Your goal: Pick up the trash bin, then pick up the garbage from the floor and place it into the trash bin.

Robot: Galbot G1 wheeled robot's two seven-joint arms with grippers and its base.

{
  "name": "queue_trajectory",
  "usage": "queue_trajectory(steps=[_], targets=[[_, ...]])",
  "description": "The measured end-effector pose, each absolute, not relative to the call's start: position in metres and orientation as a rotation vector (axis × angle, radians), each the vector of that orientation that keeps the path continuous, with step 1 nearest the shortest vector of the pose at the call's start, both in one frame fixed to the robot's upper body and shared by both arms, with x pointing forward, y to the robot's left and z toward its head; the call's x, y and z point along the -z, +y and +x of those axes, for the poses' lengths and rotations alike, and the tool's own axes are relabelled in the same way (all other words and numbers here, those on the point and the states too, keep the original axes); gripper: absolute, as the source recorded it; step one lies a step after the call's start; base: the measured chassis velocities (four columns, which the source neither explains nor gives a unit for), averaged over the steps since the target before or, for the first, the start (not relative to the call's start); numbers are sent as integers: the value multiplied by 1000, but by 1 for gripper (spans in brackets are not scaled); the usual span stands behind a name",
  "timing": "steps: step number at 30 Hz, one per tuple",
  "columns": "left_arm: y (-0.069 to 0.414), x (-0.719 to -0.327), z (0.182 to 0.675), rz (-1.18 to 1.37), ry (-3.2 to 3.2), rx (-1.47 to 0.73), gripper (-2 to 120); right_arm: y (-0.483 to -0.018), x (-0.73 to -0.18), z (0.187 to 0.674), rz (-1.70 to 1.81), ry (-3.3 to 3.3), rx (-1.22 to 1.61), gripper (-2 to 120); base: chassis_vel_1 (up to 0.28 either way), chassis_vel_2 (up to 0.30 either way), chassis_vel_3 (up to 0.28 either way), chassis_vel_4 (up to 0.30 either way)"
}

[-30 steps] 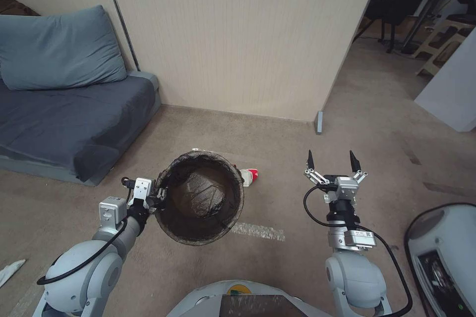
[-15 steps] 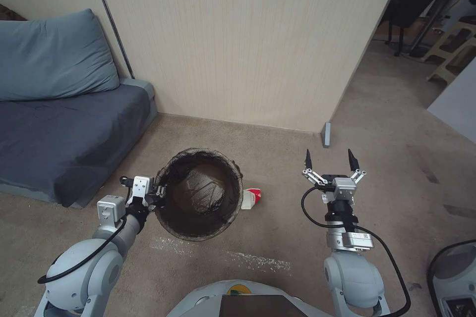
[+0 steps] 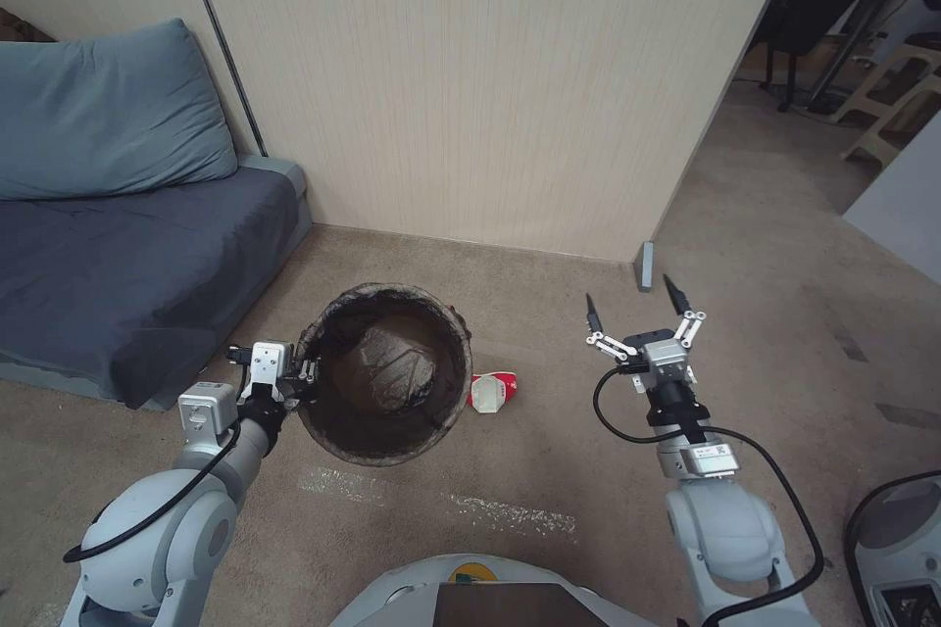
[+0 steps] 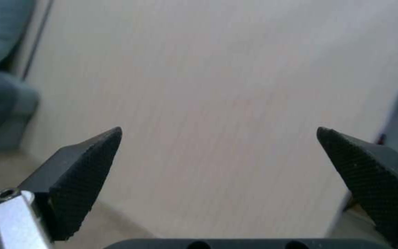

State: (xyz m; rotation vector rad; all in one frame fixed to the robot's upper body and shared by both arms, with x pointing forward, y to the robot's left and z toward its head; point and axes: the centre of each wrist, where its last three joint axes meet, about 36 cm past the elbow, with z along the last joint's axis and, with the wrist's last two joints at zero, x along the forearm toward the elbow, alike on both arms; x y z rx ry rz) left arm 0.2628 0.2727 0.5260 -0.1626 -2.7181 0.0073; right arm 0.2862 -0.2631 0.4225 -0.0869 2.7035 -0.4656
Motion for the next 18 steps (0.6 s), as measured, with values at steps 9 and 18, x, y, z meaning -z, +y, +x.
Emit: queue_trajectory(steps=[9, 18], targets=[[274, -529, 264, -132, -2740, -21, 0, -299, -416, 308, -437, 2776, 577, 100, 0, 0, 0, 0], [275, -527, 265, -104, -2741, -32, 0, -333, -391, 366, -1208, 2767, 786, 100, 0, 0, 0, 0]])
